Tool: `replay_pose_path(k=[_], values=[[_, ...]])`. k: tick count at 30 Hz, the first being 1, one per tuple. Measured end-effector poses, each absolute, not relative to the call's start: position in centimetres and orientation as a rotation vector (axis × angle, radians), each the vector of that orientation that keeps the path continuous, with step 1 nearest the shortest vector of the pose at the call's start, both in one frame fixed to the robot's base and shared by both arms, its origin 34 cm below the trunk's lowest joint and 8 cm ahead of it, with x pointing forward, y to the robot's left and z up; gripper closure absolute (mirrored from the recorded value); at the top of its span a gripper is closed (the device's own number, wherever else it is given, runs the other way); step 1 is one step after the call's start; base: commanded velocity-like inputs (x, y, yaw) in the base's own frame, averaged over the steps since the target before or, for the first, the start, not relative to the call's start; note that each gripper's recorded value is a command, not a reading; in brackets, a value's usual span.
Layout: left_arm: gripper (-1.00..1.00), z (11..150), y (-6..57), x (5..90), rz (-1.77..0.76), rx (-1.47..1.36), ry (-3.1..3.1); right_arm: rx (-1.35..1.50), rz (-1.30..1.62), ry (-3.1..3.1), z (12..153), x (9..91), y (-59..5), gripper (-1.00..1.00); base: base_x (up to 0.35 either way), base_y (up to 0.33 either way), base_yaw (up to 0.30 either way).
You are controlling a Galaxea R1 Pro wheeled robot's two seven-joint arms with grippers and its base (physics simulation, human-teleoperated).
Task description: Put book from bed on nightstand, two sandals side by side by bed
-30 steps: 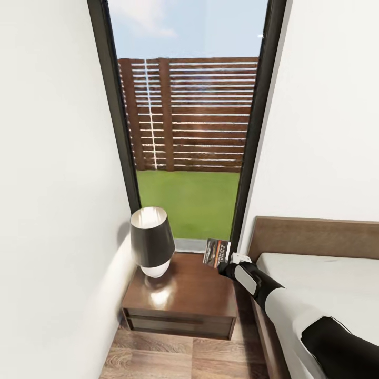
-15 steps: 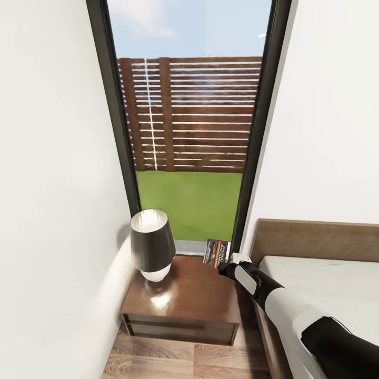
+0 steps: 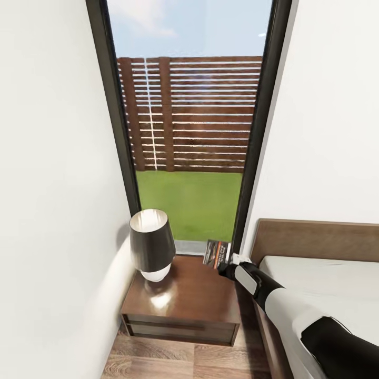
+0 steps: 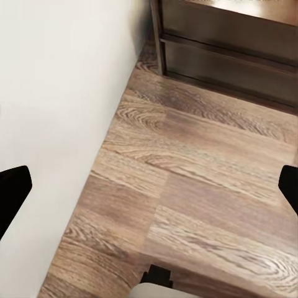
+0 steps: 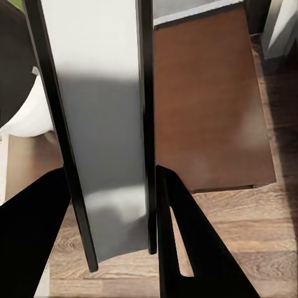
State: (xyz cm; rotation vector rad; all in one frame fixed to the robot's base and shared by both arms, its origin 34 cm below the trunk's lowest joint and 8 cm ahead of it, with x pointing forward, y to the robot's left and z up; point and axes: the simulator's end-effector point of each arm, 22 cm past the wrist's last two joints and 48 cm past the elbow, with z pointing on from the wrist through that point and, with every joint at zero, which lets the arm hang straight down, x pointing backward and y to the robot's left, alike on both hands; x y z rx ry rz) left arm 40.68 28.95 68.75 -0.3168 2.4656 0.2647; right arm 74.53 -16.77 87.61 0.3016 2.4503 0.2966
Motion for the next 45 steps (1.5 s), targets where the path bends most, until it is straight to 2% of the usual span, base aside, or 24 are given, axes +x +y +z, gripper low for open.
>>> replay_pose_path(k=[8,20,45], values=[[-1.00,68.1,27.8,41.0,0.253,-0.308,2.468,0.539,0.560,2.554,86.0,72.3,-13.5,1.00,0.000,0.000,0.000],[-1.00,67.2,27.3,41.4,0.246,-0.308,2.468,0.615,0.803,2.549,86.4,72.3,-10.4,1.00,0.000,0.000,0.000],[-1.00,64.8,27.3,42.2,0.246,-0.309,2.467,0.722,0.853,2.527,83.7,73.1,-14.0,1.00,0.000,0.000,0.000]])
